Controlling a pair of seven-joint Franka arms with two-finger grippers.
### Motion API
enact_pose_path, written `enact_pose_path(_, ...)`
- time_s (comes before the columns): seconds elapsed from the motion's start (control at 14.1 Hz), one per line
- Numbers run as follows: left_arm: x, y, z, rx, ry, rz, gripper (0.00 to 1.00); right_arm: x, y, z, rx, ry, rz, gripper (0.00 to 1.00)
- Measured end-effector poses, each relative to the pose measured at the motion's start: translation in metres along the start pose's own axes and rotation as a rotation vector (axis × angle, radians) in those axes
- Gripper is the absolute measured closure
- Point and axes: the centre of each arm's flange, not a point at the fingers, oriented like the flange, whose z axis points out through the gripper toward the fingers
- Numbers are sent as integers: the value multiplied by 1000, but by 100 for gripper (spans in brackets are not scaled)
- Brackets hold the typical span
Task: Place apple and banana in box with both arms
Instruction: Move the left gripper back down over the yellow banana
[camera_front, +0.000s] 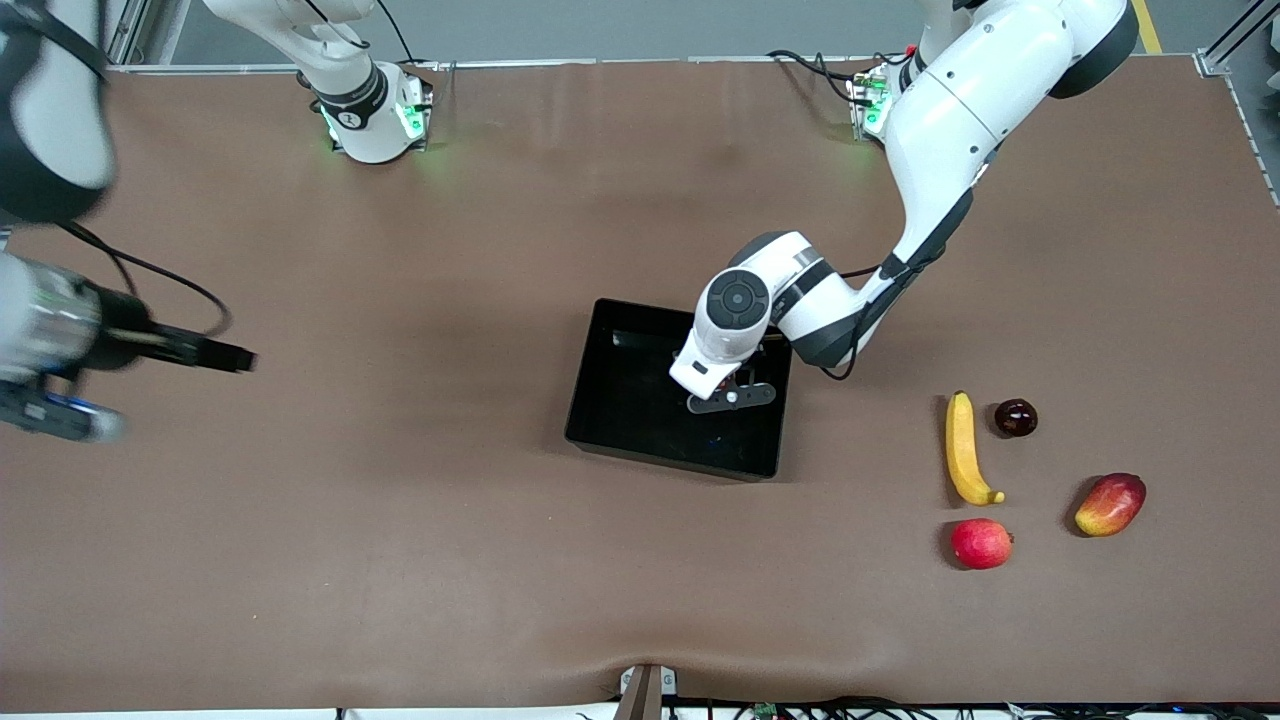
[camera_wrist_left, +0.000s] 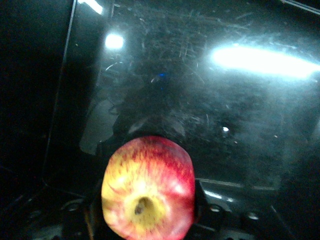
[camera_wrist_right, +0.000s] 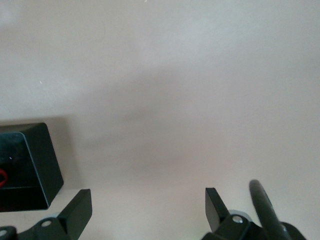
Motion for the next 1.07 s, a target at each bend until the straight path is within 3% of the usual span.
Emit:
enact_pose_path(0.14, 9, -1, -11, -3, 15, -11, 1, -22, 13, -36, 9, 55, 6, 0)
enact_pose_path(0.28, 25, -4, -49, 18, 42, -35, 0, -42, 19, -50, -13, 63, -25, 0)
enact_pose_path(0.5, 52, -26, -146, 27, 105, -55, 0, -44, 49, -21, -49, -13, -159, 0)
enact_pose_path(0.64, 80, -72, -191, 4, 118, -29, 0, -37, 72, 1, -46, -59, -227, 0)
enact_pose_path(0.85, 135, -171, -202, 8, 103, 36, 0, -43, 69, 3, -47, -67, -268, 0)
enact_pose_path(1.07, 165, -242, -171, 39, 58, 58, 0, -71, 52, 2, -52, -11, -306, 0)
